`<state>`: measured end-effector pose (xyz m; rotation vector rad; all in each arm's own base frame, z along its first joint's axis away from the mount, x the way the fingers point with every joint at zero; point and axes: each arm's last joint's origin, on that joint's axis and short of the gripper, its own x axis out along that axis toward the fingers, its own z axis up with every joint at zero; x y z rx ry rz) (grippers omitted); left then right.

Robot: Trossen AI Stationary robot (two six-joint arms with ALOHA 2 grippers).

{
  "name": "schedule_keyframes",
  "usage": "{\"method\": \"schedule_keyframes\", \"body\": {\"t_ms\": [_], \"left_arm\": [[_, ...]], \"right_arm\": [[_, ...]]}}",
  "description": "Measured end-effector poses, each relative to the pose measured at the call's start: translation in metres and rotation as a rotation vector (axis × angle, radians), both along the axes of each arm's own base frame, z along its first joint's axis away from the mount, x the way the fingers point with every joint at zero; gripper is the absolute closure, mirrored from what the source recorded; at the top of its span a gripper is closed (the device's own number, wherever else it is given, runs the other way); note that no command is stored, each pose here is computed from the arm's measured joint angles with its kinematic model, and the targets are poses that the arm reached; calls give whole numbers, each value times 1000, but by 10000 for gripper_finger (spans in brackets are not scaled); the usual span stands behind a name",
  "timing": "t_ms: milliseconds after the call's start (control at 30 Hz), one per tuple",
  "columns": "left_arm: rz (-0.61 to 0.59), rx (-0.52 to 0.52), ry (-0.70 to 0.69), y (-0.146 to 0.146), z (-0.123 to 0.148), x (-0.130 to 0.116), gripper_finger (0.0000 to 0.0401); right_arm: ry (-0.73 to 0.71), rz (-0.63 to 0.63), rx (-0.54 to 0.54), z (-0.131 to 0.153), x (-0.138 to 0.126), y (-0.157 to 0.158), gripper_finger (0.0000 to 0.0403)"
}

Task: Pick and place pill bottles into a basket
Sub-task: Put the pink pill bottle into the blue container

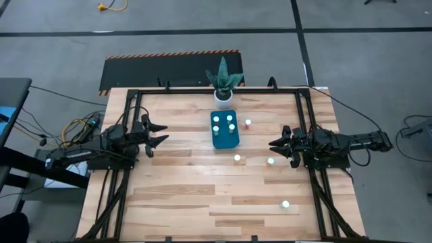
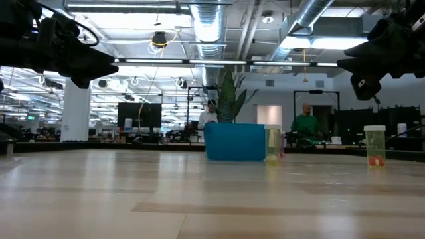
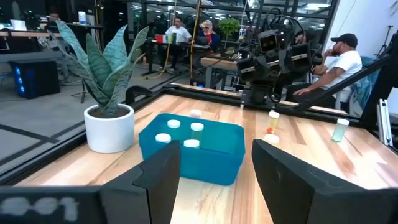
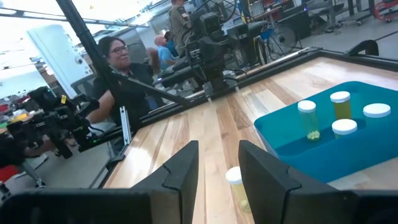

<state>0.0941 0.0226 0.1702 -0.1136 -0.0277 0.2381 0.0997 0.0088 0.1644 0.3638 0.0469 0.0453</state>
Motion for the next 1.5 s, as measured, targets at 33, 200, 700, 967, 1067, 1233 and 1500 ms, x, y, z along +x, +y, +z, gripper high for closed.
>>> {"method": "schedule_keyframes", "body": {"t_ms": [33,200,700,967,1067,1233,1500], "left_arm": [[0,0,0,0,0,0,213],[0,0,1,0,0,0,213],[0,-1,2,0,0,0,213],[1,-1,3,0,0,0,213],[1,-1,3,0,0,0,213],[1,-1,3,0,0,0,213],[2,-1,2,0,0,0,213]], "right_arm": [[0,0,0,0,0,0,294],[-2,1,-39,0,0,0,294],[-188,-25,86,18,-1,-1,294],[-493,-164,292,51,-11,-7,294],[-526,-219,287,62,-15,-9,294],[-607,-325,69,89,-24,-12,294],[-359,-499,-64,105,-24,-20,294]]}}
